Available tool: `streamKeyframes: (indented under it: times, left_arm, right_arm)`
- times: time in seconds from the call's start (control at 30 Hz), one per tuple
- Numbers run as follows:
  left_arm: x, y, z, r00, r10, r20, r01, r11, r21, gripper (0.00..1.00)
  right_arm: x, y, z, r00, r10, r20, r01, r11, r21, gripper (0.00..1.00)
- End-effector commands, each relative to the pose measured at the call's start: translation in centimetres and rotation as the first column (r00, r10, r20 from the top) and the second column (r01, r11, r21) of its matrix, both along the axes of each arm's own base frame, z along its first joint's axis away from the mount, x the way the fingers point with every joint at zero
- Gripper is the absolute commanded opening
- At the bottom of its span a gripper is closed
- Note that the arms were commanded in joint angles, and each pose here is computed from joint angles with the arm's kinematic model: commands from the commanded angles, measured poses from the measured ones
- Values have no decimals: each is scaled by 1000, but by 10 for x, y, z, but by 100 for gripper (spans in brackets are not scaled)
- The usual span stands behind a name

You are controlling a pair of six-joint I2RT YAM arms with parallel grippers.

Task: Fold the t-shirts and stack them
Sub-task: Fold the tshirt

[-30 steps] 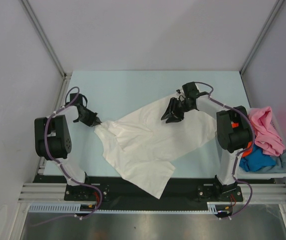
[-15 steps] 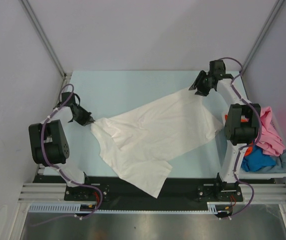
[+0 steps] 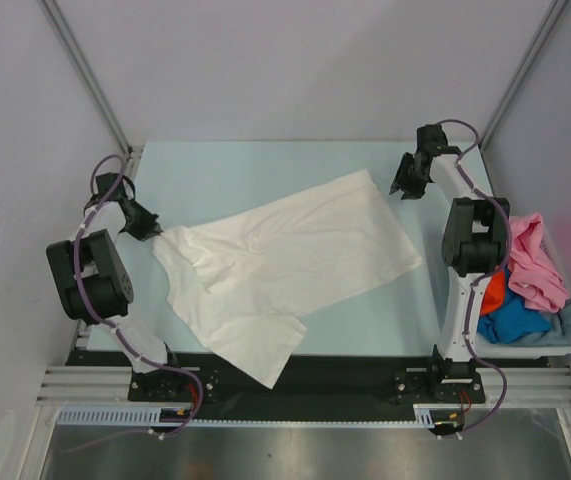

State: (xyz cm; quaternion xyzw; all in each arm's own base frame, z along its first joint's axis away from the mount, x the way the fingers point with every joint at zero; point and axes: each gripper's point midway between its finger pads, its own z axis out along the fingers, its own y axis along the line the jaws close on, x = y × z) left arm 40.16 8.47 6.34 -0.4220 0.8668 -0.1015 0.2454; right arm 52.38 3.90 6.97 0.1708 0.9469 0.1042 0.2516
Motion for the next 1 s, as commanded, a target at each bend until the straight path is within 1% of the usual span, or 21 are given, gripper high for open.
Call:
streamKeyframes:
  times: [0.0, 0.07, 0.13, 0.17, 0.27, 0.3, 0.4, 0.47, 0.5, 0.6, 0.67, 0.8, 0.93, 0.97]
  left_arm:
    - [5, 5, 6, 999, -33, 9, 33, 999, 27, 7]
    - [2, 5, 9, 999, -35, 15, 35, 999, 27, 21]
    - [-4, 6, 18, 999, -30, 31, 28, 998, 52, 30]
    - [-6, 7, 22, 999, -30, 40, 27, 997, 65, 43]
    - [-15, 8, 43, 996, -24, 87, 15, 994, 106, 53]
    - [-17, 7, 48, 994, -27, 102, 15, 994, 109, 54]
    - [-21, -1, 58, 990, -57, 128, 44, 994, 98, 54]
    - [-23, -13, 56, 986, -89, 139, 83, 995, 48, 48]
    - [-23, -17, 54, 986, -99, 137, 95, 995, 34, 47]
    - [-28, -28, 36, 988, -107, 110, 110, 994, -22, 47]
    - [-34, -31, 20, 993, -99, 62, 103, 993, -52, 49]
    - [-38, -32, 0, 996, -84, 17, 85, 994, -74, 49]
    - [-33, -36, -15, 996, -83, 23, 85, 991, -106, 48]
    - [-32, -35, -17, 997, -81, 22, 83, 991, -109, 47]
  right_arm:
    - [9, 2, 17, 999, 21, 48, -21, 1000, 8, 43]
    - [14, 12, 20, 997, 26, 71, -30, 997, 65, 43]
    - [16, 19, 20, 997, 1, 72, -9, 993, 118, 41]
    - [19, 27, 24, 996, 10, 89, -25, 987, 160, 41]
    - [17, 38, 24, 996, -6, 89, -15, 972, 234, 42]
    - [17, 39, 29, 995, -8, 103, -18, 970, 244, 44]
    - [11, 41, 26, 996, -8, 85, -13, 967, 254, 46]
    - [6, 47, 26, 998, 8, 68, -27, 958, 284, 46]
    - [4, 50, 27, 998, 19, 67, -38, 956, 291, 46]
    - [-2, 60, 24, 997, 40, 63, -57, 950, 308, 46]
    - [-4, 67, 24, 996, 54, 64, -71, 944, 322, 45]
    - [-7, 75, 22, 996, 69, 55, -84, 938, 336, 44]
    - [-10, 82, 15, 996, 81, 45, -91, 932, 351, 43]
    - [-12, 81, 11, 996, 81, 35, -88, 931, 354, 42]
